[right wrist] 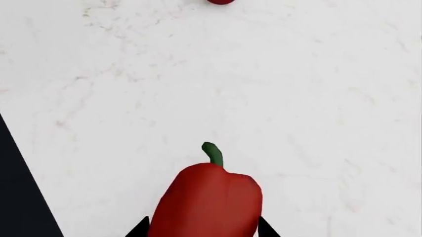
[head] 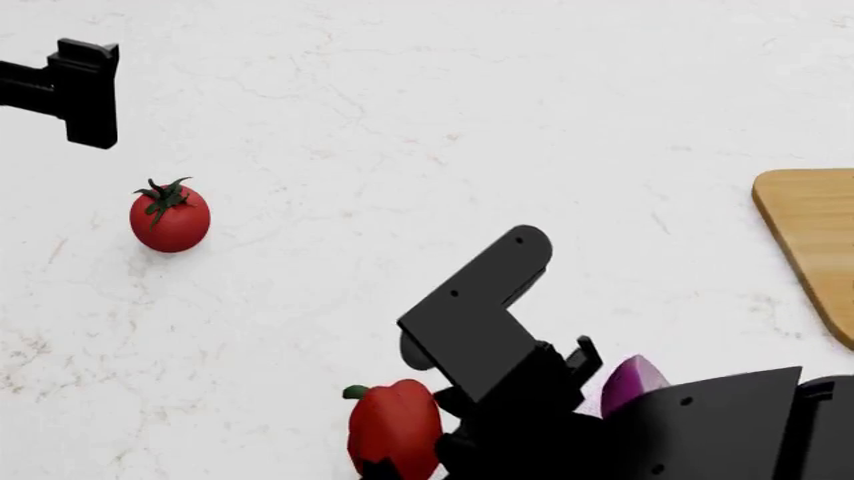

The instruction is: Place the avocado, onion, tomato and bell pepper on the cutting board.

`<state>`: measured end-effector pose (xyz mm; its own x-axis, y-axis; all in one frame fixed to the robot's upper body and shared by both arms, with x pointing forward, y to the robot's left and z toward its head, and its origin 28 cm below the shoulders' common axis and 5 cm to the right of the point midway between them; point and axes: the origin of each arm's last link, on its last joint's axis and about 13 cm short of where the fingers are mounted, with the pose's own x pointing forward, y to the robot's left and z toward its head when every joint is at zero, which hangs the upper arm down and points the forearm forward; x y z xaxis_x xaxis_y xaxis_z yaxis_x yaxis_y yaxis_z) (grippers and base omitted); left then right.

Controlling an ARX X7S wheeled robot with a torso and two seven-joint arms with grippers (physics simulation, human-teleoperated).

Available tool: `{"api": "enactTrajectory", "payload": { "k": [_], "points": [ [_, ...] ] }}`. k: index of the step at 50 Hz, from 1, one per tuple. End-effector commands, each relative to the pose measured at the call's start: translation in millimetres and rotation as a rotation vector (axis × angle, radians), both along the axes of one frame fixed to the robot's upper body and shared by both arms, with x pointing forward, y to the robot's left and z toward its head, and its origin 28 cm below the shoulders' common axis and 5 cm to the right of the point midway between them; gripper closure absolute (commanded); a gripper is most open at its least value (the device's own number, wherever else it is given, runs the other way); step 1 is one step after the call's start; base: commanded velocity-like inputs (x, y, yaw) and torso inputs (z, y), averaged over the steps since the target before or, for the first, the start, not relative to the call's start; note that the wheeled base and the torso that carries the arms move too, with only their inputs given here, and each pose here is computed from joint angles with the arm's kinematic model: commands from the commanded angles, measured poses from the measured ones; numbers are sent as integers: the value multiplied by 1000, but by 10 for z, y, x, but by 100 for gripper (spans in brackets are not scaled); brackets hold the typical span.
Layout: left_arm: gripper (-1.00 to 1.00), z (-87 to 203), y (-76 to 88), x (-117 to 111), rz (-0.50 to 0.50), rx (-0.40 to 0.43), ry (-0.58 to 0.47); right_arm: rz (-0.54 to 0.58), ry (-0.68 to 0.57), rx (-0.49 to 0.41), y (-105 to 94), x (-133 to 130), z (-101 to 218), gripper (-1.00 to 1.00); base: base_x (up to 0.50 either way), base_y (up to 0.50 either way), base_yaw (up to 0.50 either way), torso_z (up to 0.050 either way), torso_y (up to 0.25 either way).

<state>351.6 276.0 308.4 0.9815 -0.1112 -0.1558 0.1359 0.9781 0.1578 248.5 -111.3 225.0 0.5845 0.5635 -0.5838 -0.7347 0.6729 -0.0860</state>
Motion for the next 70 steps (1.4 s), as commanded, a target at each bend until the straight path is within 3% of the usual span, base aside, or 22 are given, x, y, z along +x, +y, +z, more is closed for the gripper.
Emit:
{"api": "enactTrajectory", "payload": {
  "k": [1, 13, 21, 41, 47, 52, 70],
  "points": [
    [-100, 18, -16, -26, -6, 6, -14, -16, -4, -17, -21, -11, -17, 100, 0, 0, 0, 0, 0],
    [-100, -101, -69, -60, -27, 10, 16, -66, -198, 27, -106, 46, 465, 100, 0, 0, 0, 0, 0],
    [-100, -51, -125, -126, -82, -50, 73, -98, -309, 45, -169, 83, 815, 100, 0, 0, 0, 0, 0],
    [-100, 123, -186, -325, -151, -113, 224, -159, -449, 64, -257, 98, 1348, 100, 0, 0, 0, 0, 0],
    [-100, 132, -221, -375, -174, -130, 277, -163, -467, 62, -266, 117, 1396, 100, 0, 0, 0, 0, 0],
    [-100, 107, -216, -362, -151, -98, 274, -165, -463, 63, -279, 140, 1347, 100, 0, 0, 0, 0, 0],
    [-100, -108, -230, -114, -92, -62, 283, -178, -444, 70, -322, 154, 1228, 100, 0, 0, 0, 0, 0]
  ]
}}
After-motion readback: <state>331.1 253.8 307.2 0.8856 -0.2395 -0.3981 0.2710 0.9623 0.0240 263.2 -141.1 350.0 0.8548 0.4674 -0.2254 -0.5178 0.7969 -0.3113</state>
